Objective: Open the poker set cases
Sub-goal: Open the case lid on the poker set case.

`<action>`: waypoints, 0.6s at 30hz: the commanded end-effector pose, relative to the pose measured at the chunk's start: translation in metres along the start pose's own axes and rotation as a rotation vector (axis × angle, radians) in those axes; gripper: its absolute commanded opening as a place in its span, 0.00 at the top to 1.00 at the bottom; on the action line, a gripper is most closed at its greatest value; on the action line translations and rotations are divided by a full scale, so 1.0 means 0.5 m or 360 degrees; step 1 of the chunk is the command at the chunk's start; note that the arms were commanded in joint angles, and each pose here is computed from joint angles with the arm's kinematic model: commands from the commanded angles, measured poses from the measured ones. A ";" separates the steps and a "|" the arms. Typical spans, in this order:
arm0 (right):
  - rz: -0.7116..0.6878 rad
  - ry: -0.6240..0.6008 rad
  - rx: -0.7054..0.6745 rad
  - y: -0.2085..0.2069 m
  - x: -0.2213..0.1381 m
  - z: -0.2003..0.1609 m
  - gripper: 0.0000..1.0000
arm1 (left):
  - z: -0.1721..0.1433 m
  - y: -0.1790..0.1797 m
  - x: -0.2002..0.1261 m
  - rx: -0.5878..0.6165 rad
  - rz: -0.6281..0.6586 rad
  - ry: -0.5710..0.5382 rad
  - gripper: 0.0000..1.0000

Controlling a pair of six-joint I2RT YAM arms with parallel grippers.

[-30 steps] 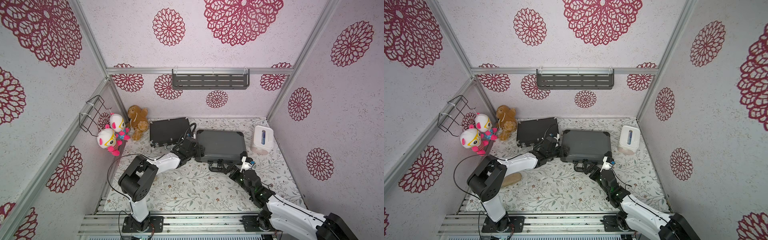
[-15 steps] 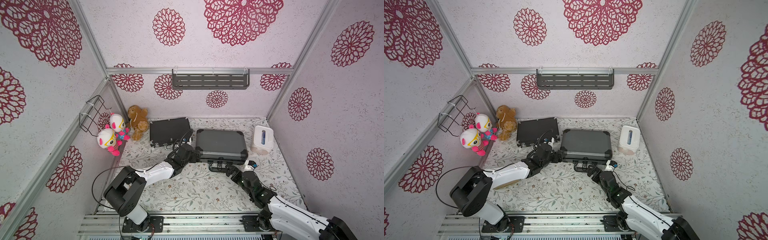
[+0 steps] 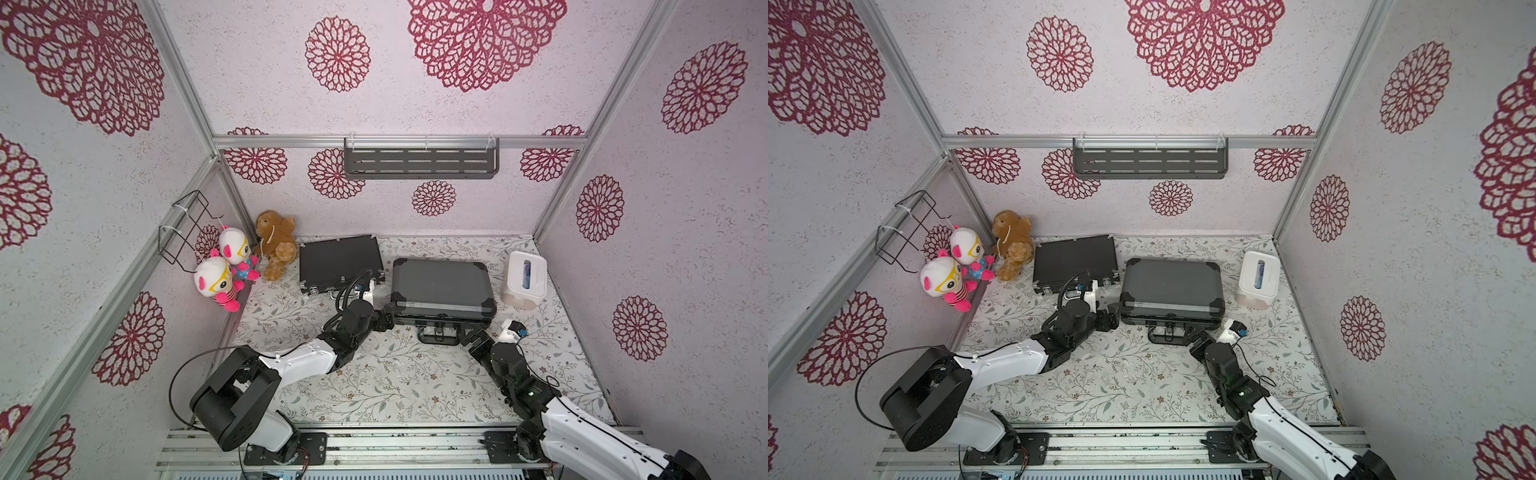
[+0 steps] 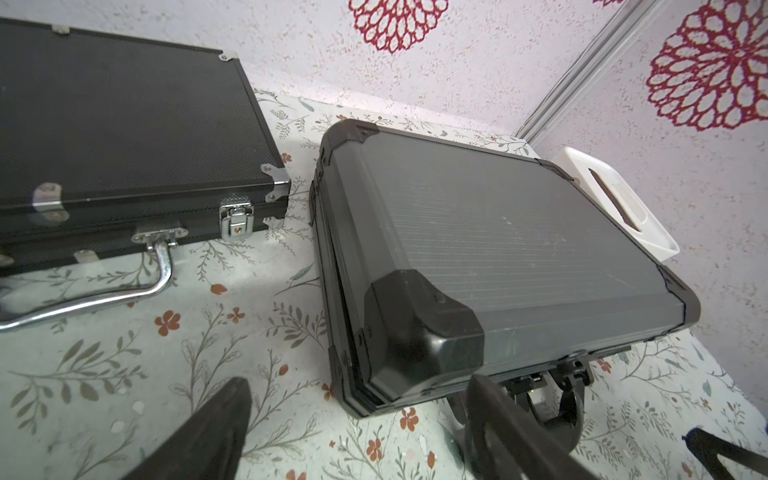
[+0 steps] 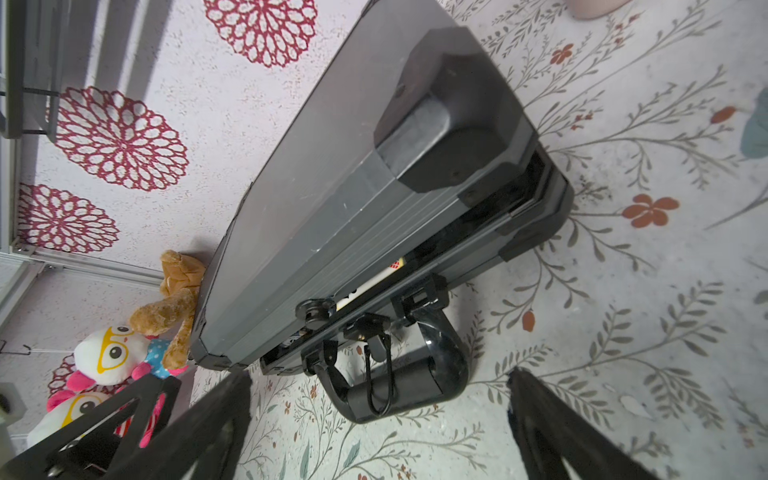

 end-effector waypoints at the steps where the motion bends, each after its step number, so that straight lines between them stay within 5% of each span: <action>1: 0.0021 -0.0083 0.0033 0.015 0.008 0.021 0.02 | 0.022 -0.013 -0.011 -0.0024 -0.0044 -0.0082 0.04; 18: 0.0112 -0.0178 0.0174 0.067 0.068 0.052 0.02 | 0.022 -0.020 -0.009 -0.0052 -0.0082 -0.0086 0.02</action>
Point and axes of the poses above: each gripper's point midway between its finger pads, its own x axis out along the fingers, its own y axis along the line the jaws close on, z = x × y, the point moved 2 cm from there along -x, back along the fingers, and after that the axes turned 6 degrees about x, right-handed, at the moved point
